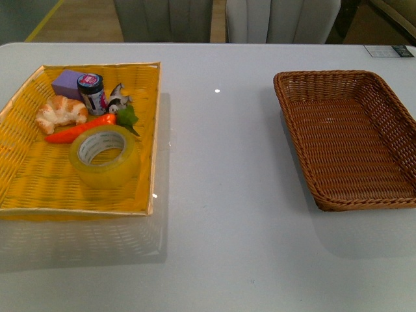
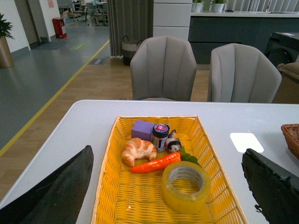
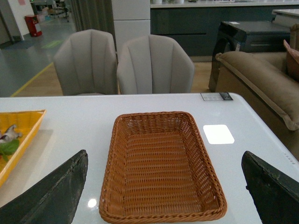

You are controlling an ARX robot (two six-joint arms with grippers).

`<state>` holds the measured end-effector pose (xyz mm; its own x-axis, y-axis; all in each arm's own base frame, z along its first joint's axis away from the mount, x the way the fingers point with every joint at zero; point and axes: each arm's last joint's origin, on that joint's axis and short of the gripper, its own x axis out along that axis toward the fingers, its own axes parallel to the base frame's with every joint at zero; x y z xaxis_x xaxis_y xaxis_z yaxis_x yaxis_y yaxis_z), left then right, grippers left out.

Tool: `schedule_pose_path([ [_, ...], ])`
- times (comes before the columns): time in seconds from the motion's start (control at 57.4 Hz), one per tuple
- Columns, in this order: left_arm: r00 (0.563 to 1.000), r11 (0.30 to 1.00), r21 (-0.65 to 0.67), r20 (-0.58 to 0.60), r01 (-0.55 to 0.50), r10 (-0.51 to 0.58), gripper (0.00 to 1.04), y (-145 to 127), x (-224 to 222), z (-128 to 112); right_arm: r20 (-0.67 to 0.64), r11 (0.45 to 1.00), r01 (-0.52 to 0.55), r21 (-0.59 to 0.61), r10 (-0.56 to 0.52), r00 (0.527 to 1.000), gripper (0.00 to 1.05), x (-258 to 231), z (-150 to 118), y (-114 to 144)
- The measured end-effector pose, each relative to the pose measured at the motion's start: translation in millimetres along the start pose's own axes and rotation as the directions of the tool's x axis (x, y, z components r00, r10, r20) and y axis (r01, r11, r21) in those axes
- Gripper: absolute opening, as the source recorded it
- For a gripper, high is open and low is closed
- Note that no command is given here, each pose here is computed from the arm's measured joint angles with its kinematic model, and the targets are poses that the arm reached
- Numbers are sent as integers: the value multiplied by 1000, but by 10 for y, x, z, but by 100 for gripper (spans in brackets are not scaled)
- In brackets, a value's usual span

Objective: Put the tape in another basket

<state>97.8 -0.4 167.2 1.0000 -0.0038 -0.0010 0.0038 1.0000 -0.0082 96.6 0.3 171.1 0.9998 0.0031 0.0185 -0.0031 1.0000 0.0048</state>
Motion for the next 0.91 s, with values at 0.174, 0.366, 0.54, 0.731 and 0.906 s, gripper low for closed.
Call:
schedule_pose_path([
  [0.174,1000,1000,0,0,0,0,96,0,0,0,0,1000,0,0,0,1000,96,0,0,0],
  [0.366,1000,1000,0,0,0,0,96,0,0,0,0,1000,0,0,0,1000,96,0,0,0],
  [0.54,1000,1000,0,0,0,0,96,0,0,0,0,1000,0,0,0,1000,96,0,0,0],
  [0.731,980,989,-122,-170,87,-107,96,3,2,-6,0,1000,2,0,-2,1000,96,0,0,0],
  [0.906,868,885,-465,-443,-10,-223,96,61,310,115,0,1000,-1,0,1,1000,96,0,0,0],
])
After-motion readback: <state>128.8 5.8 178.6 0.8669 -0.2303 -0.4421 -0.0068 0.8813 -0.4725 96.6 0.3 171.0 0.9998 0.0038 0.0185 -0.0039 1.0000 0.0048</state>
